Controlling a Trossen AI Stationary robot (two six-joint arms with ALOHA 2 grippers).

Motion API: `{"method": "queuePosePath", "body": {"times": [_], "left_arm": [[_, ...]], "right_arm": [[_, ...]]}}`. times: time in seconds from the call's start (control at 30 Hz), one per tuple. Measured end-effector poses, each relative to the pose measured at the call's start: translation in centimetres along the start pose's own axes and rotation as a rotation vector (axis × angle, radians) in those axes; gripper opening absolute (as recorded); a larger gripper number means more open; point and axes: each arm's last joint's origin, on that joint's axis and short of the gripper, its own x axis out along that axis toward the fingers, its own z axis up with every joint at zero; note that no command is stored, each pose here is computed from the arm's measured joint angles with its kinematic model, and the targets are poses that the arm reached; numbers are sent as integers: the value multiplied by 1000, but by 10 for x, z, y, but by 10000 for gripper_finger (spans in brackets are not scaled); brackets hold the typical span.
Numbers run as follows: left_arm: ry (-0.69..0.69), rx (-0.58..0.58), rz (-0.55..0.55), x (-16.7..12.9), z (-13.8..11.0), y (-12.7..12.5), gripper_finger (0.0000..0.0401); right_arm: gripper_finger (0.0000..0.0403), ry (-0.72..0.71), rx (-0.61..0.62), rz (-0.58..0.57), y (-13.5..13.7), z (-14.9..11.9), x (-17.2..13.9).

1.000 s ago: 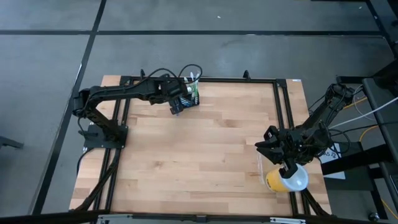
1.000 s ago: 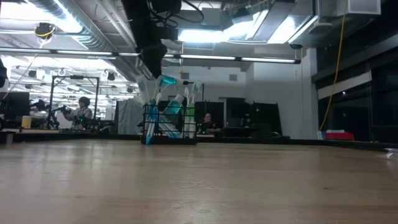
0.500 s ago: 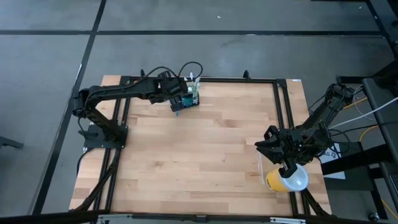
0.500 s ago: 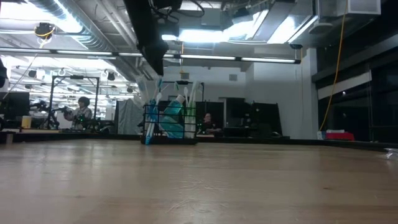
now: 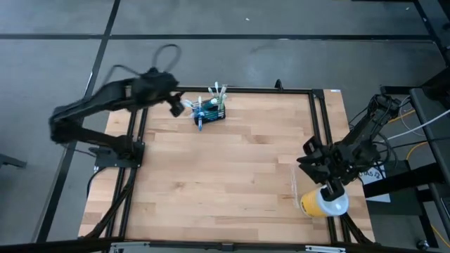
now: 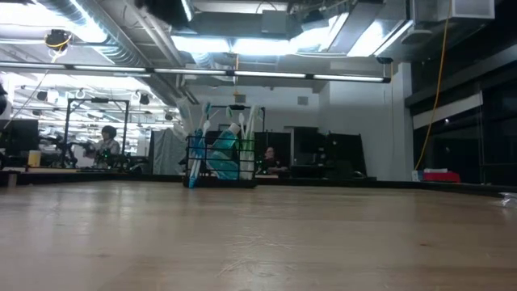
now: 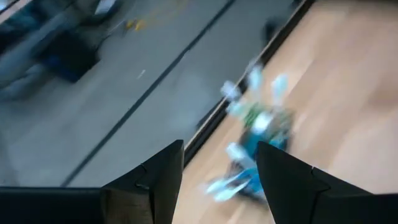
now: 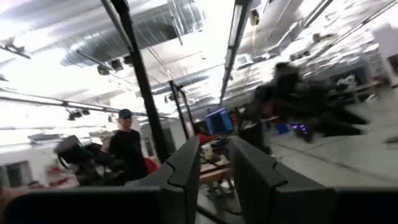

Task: Pick & Place toothbrushing station
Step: Return to Home Position

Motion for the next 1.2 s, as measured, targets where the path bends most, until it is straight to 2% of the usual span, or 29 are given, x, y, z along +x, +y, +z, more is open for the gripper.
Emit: {"method": "queuePosePath", "body": {"times": [0.13,0.23,0.3,0.37,0.43,0.5,0.63,0.77,0.87,0.97,1.07,1.2], "left_arm": [[-195,-110,-160,-35,-15,15,193],[-315,-207,-244,-48,-35,19,190],[-391,-277,-296,-48,-52,19,188],[-476,-341,-341,-44,-66,15,187],[-596,-398,-389,-37,-75,10,185],[-701,-418,-432,-28,-79,3,185],[-733,-325,-375,-11,-88,-3,185],[-774,-214,-302,-4,-92,1,184],[-852,-164,-286,-1,-96,7,184],[-850,-141,-257,14,-111,10,184],[-870,-171,-281,34,-132,10,184],[-897,-226,-258,56,-162,9,184]], "right_arm": [[89,2,-71,-33,-3,4,-1],[89,53,-107,-27,-7,7,-4],[89,130,-103,-15,-17,9,-8],[89,192,-40,-2,-32,17,-14],[89,223,15,32,-43,25,-21],[89,232,16,90,-51,33,-26],[89,239,-81,136,-64,44,-38],[89,345,-215,115,-76,35,-48],[89,379,-291,117,-84,12,-57],[89,352,-301,116,-97,-12,-71],[89,304,-303,124,-112,-38,-88],[89,244,-288,108,-127,-63,-106]]}}
